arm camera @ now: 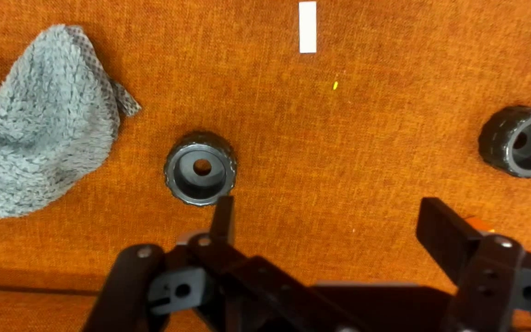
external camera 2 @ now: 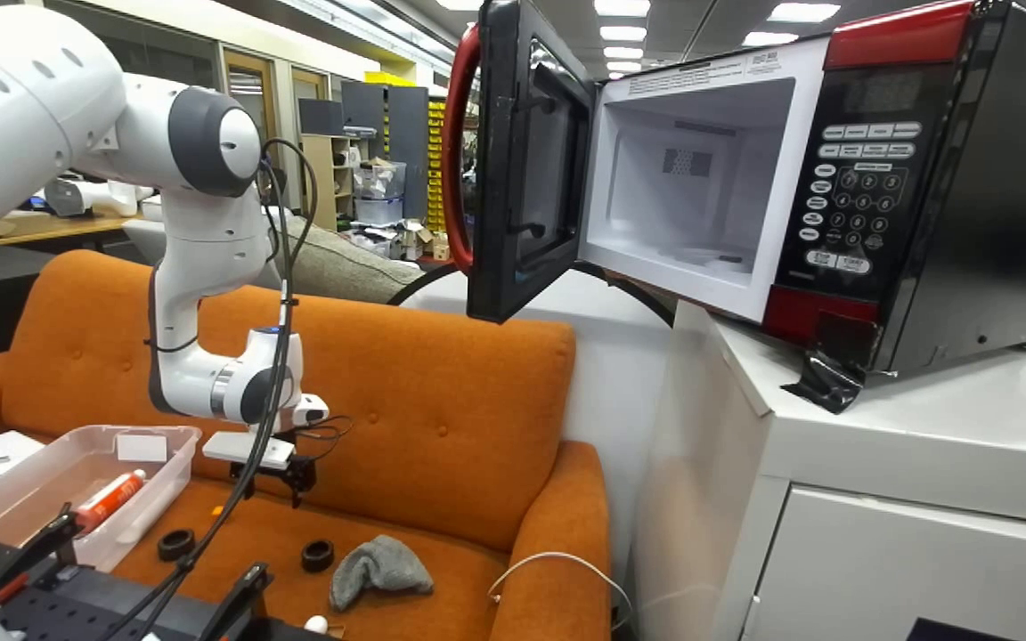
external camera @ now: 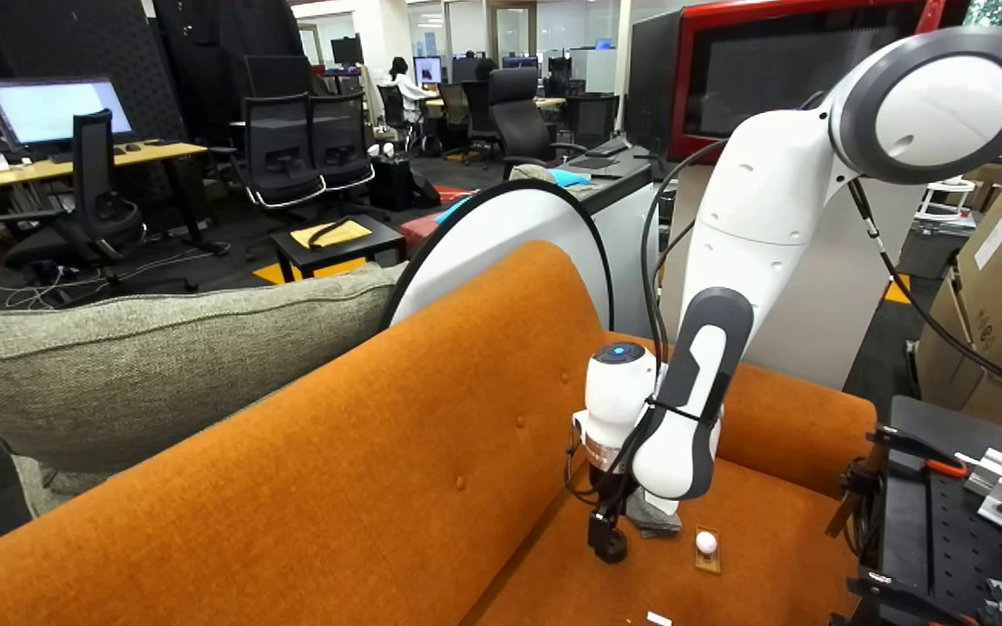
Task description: Move the black disc to the left
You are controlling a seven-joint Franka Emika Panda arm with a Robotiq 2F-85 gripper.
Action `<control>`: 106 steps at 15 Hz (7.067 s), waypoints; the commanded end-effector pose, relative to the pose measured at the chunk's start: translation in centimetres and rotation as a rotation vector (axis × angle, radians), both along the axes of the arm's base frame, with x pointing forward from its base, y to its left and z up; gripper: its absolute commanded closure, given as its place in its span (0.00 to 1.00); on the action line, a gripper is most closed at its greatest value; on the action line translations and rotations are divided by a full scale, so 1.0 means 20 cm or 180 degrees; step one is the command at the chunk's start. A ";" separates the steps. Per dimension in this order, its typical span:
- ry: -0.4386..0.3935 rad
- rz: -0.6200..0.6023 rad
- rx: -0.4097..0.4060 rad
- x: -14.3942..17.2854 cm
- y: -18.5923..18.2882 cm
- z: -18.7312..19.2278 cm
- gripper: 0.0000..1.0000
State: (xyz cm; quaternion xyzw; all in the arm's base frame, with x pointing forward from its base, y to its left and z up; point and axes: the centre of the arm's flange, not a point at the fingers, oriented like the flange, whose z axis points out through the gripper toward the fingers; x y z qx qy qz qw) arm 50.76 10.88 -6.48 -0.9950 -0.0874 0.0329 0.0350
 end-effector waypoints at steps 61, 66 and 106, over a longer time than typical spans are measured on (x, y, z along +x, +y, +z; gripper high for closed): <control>-0.0599 0.0250 0.0037 0.01 0.25 0.09 0.96; -0.0641 0.0544 0.0197 -0.08 0.36 0.11 0.96; 0.0330 0.2130 0.0284 -0.60 0.79 -0.24 0.00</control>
